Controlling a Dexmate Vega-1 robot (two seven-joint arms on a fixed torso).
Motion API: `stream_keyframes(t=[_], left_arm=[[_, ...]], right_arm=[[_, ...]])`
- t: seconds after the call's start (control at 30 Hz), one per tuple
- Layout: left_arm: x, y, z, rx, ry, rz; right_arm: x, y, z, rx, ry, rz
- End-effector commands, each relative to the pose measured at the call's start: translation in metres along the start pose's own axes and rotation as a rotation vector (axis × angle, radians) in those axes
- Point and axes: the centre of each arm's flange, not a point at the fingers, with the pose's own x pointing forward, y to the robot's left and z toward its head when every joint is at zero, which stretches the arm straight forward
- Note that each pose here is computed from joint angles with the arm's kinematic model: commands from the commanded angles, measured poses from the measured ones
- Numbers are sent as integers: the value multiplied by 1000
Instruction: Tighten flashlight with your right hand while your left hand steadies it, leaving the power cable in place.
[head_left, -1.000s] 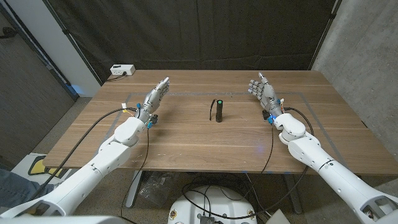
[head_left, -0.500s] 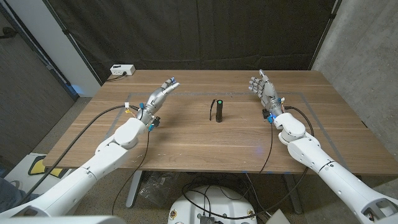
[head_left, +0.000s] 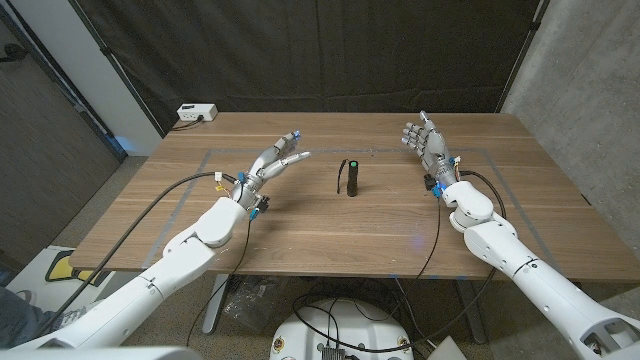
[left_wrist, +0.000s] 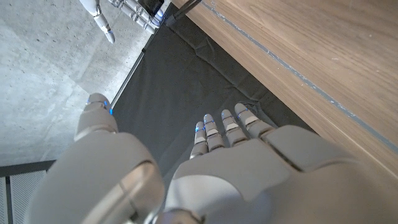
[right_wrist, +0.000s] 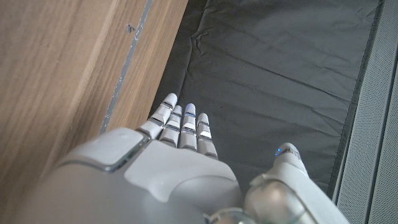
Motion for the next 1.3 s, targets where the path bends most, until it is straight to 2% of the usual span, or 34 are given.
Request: stream_keyframes(t=[0.03,0.17,0.3,0.53,0.77,0.83,0.97,1.3], left_arm=[[-11,-20,3,159,-25,49],[-16,-28,0,214,-57,103],[-18,-33,-3,240,-69,124],[-17,-44,-2,318,-49,81],[-10,-54,-3,332,-12,23],[-5,-56,-1,362,13,-19],[-2,-59,4,407,15,-26],[6,-65,5,403,14,-44]], right_arm=[[-7,-3,-1,-5,13,5],[-10,-2,-2,-4,17,4],[-10,-2,-1,-9,21,9],[-11,-3,0,-18,20,20],[-17,-6,0,-22,27,18],[-18,-8,1,-18,26,12],[-20,-11,1,-18,24,12],[-22,-15,-1,-14,27,12]])
